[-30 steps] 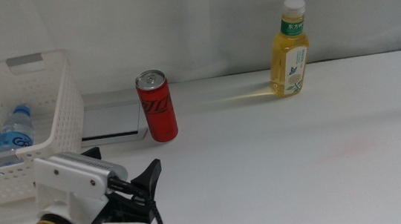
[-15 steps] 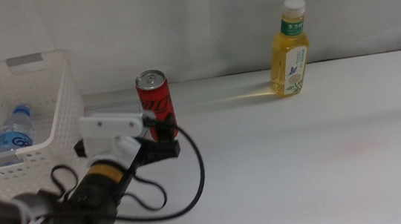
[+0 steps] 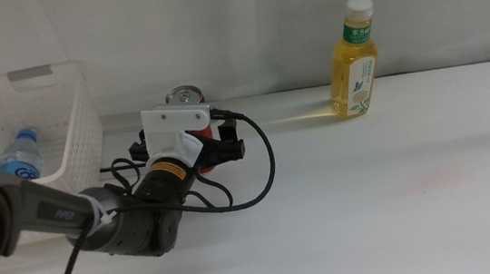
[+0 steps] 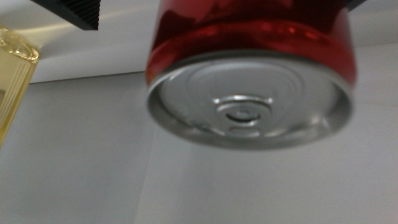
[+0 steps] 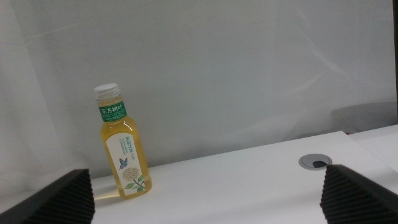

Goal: Use arms to grab the bottles and put them into the dustbin to the left of the table.

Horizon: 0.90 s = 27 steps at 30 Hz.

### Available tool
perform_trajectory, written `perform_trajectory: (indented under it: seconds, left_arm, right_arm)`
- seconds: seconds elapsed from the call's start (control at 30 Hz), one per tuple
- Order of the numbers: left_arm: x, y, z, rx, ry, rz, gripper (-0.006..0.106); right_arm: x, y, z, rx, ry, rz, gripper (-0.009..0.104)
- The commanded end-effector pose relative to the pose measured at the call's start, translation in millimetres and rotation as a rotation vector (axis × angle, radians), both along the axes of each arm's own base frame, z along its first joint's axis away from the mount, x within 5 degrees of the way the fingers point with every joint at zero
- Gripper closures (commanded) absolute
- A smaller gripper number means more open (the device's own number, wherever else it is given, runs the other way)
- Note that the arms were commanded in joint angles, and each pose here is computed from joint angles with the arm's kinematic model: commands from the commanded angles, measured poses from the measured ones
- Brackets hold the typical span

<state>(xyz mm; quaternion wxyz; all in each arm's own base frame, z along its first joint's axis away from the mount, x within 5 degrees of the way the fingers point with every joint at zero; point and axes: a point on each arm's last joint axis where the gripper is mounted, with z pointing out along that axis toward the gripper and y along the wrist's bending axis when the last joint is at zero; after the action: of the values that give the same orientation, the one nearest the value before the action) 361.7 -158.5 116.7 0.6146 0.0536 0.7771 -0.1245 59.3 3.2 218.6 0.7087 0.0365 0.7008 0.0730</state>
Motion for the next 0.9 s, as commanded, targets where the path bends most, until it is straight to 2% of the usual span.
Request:
perform_trajectory:
  seconds: [0.0, 0.27, 0.33, 0.4, 0.5, 0.73, 0.77, 0.87]
  left_arm:
    - [5, -3, -6, -0.008, 0.011, 0.012, 0.009]
    - [16, 5, -16, -0.009, 0.046, 0.053, 0.009]
    - [19, 15, -16, -0.031, 0.057, 0.122, 0.013]
    - [20, 19, -17, -0.033, 0.063, 0.136, 0.019]
    - [22, 24, -17, -0.025, 0.067, 0.136, 0.037]
    - [26, 20, -18, -0.020, 0.130, 0.118, 0.097]
    - [29, 15, -17, 0.003, 0.139, 0.074, 0.103]
    - [33, 8, -8, 0.037, 0.118, 0.005, 0.103]
  right_arm:
    - [0, 0, -1, -0.013, -0.006, -0.006, -0.004]
    - [0, 0, -1, -0.013, -0.006, -0.006, -0.004]
    - [0, 0, -1, -0.013, -0.006, -0.006, -0.004]
    - [0, 0, -1, -0.013, -0.006, -0.006, -0.004]
    - [0, 0, -1, -0.013, -0.006, -0.006, -0.004]
    - [0, 0, -1, -0.013, -0.006, -0.006, -0.004]
    - [0, 0, -1, -0.013, -0.006, -0.006, -0.004]
    - [0, 0, -1, -0.013, -0.006, -0.006, -0.004]
